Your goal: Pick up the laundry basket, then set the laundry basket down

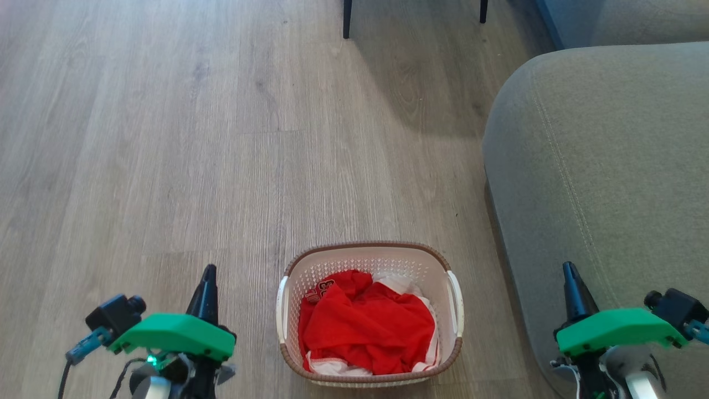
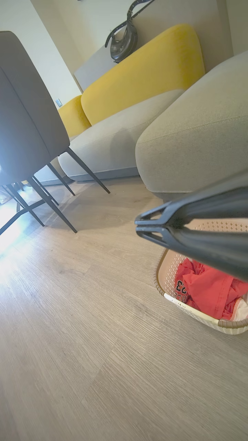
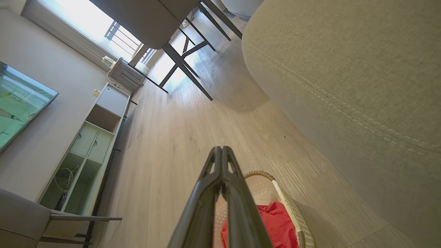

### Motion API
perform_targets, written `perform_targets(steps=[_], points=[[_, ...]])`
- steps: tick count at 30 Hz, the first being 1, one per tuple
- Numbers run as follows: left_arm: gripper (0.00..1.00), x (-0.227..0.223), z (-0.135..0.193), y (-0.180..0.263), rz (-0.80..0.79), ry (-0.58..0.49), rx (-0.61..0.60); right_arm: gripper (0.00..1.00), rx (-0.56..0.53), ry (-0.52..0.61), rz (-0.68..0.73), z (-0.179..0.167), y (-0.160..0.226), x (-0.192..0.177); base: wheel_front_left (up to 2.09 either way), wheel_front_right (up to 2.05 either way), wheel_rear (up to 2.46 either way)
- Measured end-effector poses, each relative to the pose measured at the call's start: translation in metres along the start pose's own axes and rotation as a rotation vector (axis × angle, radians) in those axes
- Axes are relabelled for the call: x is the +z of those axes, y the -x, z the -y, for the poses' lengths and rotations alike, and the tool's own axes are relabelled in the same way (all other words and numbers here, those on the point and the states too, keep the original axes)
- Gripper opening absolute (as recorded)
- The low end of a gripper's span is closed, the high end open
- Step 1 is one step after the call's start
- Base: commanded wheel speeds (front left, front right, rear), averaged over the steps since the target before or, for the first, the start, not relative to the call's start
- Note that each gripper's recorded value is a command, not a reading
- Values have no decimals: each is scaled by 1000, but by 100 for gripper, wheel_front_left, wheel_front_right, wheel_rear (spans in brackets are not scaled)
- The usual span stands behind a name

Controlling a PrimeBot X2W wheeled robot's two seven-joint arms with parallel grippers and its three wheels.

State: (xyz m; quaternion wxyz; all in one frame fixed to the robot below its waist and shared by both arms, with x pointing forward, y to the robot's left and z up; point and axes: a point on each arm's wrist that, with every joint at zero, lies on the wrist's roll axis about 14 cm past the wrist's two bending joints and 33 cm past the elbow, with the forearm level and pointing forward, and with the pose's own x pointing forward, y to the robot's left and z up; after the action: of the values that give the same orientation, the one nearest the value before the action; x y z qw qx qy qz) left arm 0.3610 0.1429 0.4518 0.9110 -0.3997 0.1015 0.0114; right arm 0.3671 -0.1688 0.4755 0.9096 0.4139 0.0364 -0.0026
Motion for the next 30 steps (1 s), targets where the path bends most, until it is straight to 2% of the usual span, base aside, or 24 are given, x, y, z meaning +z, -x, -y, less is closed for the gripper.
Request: perform_targets(steps=[30], points=[[0, 15, -11, -1, 8, 321, 8, 0, -47, -301, 7, 14, -2, 11, 0, 0, 0]])
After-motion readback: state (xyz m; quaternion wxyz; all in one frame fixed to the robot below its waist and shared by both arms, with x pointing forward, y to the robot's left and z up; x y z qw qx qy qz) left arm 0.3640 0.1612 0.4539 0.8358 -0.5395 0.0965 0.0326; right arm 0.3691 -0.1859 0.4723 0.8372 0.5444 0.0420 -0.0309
